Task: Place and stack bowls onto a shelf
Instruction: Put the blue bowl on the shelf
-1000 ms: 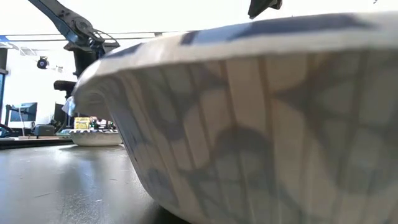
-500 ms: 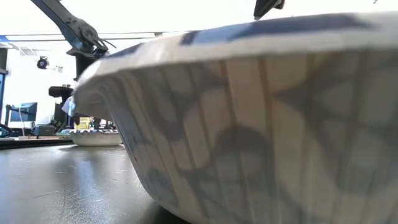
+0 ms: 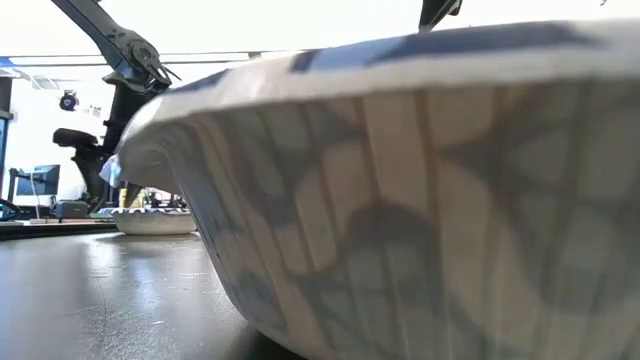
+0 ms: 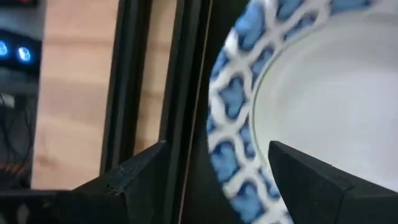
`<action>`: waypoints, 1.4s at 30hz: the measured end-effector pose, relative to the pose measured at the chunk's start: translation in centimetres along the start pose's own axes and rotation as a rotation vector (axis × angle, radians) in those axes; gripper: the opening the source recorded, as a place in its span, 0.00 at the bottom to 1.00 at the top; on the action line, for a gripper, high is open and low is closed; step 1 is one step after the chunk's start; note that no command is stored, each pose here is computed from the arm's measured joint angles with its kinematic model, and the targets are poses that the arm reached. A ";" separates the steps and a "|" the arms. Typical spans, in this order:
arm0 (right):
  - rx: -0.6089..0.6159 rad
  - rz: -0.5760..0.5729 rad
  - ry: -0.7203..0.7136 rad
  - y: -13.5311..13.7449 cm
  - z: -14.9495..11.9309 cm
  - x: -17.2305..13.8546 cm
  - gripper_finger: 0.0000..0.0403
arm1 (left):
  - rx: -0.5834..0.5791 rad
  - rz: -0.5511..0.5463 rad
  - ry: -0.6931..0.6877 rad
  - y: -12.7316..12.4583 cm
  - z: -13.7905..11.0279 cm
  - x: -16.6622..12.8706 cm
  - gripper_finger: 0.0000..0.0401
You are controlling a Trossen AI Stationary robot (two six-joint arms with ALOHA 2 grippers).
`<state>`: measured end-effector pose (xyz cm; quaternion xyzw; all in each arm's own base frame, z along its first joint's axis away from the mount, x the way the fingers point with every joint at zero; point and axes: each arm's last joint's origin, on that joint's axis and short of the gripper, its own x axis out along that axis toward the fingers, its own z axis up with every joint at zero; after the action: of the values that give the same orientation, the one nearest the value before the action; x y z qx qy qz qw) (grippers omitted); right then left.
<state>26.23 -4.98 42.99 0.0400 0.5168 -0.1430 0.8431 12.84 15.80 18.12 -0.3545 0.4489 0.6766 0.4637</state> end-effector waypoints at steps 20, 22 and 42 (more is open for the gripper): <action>-0.054 0.000 0.009 0.0 -0.1 0.0 0.18 | -0.168 -0.128 0.106 -0.8 -2.3 2.4 0.65; -0.057 0.000 0.011 0.0 -0.1 0.0 0.17 | -0.184 -0.160 0.090 -1.1 -2.7 2.9 0.64; -0.043 -0.003 0.056 0.0 -0.5 0.0 0.17 | -0.199 -0.189 -0.037 -1.7 -1.3 1.9 0.11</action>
<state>25.75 -4.89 42.74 0.0253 0.5434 -0.1318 0.8287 13.92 15.45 15.44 -0.4270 0.3356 0.6775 0.4960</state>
